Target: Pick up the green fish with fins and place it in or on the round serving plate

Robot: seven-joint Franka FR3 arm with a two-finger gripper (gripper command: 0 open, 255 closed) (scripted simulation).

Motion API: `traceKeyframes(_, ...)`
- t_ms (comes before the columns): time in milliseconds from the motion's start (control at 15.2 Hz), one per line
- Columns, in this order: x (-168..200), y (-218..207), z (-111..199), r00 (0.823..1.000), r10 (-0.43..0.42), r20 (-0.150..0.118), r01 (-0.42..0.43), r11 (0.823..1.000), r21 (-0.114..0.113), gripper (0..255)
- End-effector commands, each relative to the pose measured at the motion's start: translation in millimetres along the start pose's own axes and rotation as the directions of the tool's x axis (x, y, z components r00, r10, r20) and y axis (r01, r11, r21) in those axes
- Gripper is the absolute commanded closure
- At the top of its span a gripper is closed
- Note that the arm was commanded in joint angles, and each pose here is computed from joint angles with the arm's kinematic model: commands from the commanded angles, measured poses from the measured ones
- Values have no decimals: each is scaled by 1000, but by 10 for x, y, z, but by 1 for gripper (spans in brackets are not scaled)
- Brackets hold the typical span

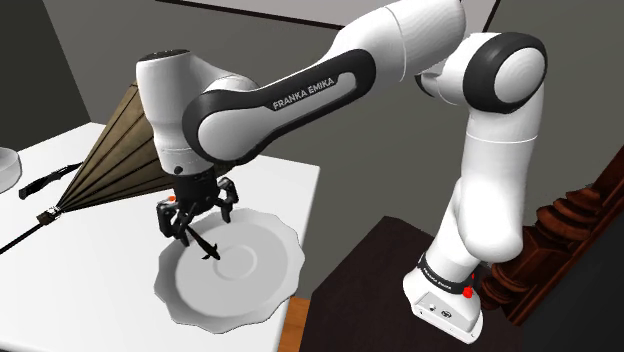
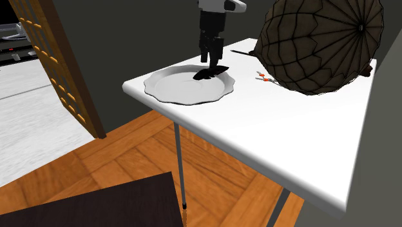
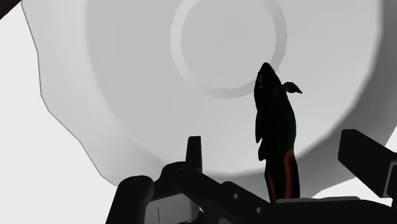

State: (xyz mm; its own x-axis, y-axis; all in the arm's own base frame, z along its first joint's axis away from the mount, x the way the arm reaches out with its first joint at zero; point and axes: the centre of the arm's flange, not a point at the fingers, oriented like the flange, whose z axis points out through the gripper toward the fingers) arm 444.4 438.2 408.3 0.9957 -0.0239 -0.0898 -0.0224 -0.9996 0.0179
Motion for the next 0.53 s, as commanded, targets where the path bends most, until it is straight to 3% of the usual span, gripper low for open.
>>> traceKeyframes(0, 29, -31, 107, 1000, 5, -1, -5, 1000, -3, 0)
traceKeyframes(462, 29, -30, 349, 1000, 5, -1, -5, 1000, -3, 0)
